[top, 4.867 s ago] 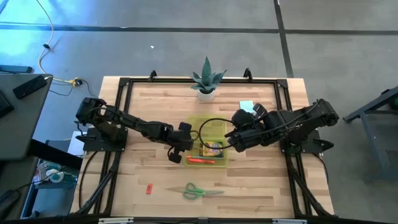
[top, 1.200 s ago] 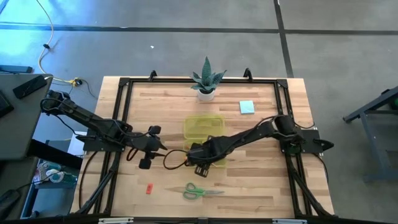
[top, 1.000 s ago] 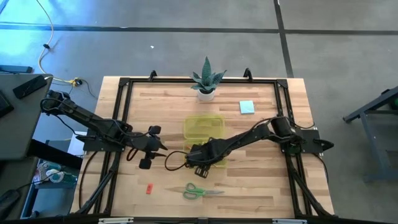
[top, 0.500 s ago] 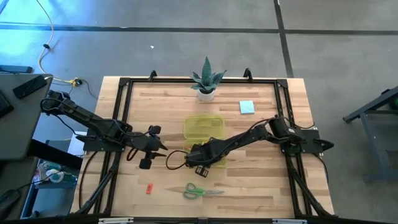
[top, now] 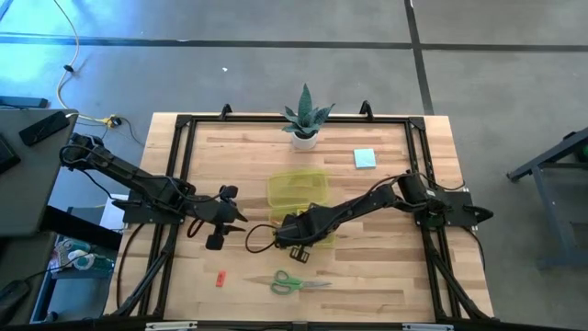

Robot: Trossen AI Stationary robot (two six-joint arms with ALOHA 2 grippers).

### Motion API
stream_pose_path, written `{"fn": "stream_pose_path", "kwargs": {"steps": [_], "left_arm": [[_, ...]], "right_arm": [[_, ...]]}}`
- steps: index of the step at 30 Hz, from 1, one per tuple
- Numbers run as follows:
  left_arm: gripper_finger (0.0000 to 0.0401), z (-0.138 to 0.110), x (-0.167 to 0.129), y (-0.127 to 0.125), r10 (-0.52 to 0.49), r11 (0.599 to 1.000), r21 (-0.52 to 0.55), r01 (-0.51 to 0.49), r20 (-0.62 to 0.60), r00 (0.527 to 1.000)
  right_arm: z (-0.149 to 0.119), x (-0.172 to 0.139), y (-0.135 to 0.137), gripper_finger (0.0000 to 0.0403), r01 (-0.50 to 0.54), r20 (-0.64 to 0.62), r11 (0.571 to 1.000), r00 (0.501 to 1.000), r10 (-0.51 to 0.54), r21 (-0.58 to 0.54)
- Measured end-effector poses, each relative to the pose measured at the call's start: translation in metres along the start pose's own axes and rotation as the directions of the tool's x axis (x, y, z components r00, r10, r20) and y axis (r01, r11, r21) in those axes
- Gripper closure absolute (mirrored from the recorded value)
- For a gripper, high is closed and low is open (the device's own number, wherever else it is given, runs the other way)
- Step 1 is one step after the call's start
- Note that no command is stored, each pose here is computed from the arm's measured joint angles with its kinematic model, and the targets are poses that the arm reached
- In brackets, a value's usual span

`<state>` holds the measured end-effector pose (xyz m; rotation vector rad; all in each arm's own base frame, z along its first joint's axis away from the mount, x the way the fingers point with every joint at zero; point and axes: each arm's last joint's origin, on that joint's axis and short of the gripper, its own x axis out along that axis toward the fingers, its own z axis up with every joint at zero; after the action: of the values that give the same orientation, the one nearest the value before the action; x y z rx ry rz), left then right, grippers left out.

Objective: Pack school essentials
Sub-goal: Put the orange pencil into the yellow school supply box

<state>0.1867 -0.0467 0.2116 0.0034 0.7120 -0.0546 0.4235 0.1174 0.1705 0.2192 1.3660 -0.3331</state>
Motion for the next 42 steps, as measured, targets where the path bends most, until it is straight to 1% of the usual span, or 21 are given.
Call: {"fn": "stream_pose_path", "kwargs": {"steps": [10,14,19,23,26,29,33,36,39,42], "left_arm": [[0.0282,0.0,0.0,0.0,0.0,1.0,0.0,0.0,-0.001,1.0],[0.0282,0.0,0.0,0.0,0.0,1.0,0.0,0.0,-0.001,1.0],[0.0282,0.0,0.0,0.0,0.0,1.0,0.0,0.0,-0.001,1.0],[0.0282,0.0,0.0,0.0,0.0,1.0,-0.001,0.0,-0.001,1.0],[0.0282,0.0,0.0,0.0,-0.001,1.0,-0.003,0.001,-0.001,1.0],[0.0281,0.0,0.0,0.0,-0.001,1.0,-0.009,0.001,0.0,1.0],[0.0282,0.0,0.0,0.0,-0.001,1.0,-0.025,0.001,-0.001,1.0],[0.0282,0.0,0.0,0.0,-0.001,1.0,-0.026,0.001,-0.001,1.0],[0.0282,0.0,0.0,0.0,-0.001,1.0,-0.026,0.001,-0.001,1.0],[0.0282,0.0,0.0,0.0,-0.001,1.0,-0.026,0.001,-0.001,1.0]], "right_arm": [[0.0,-0.01,-0.002,0.0394,0.007,0.024,1.0,1.0,-0.006,-0.005],[-0.002,-0.013,-0.003,0.0395,0.015,0.012,0.999,1.0,-0.015,-0.035],[-0.008,-0.023,-0.002,0.0395,0.019,-0.003,0.988,1.0,-0.019,-0.153],[-0.011,-0.031,0.003,0.0395,0.001,0.019,0.96,1.0,0.005,-0.28],[-0.01,-0.031,0.007,0.0395,-0.022,0.038,0.94,0.999,0.037,-0.339],[-0.009,-0.027,0.009,0.0395,-0.041,0.032,0.93,0.998,0.057,-0.366],[-0.009,-0.026,0.009,0.0395,-0.039,0.031,0.931,0.998,0.054,-0.363],[-0.009,-0.025,0.009,0.0395,-0.045,0.024,0.942,0.998,0.056,-0.333],[-0.008,-0.026,0.009,0.0395,-0.033,0.04,0.958,0.998,0.046,-0.287],[-0.006,-0.026,0.009,0.0395,-0.007,0.077,0.979,0.997,0.023,-0.202]]}}
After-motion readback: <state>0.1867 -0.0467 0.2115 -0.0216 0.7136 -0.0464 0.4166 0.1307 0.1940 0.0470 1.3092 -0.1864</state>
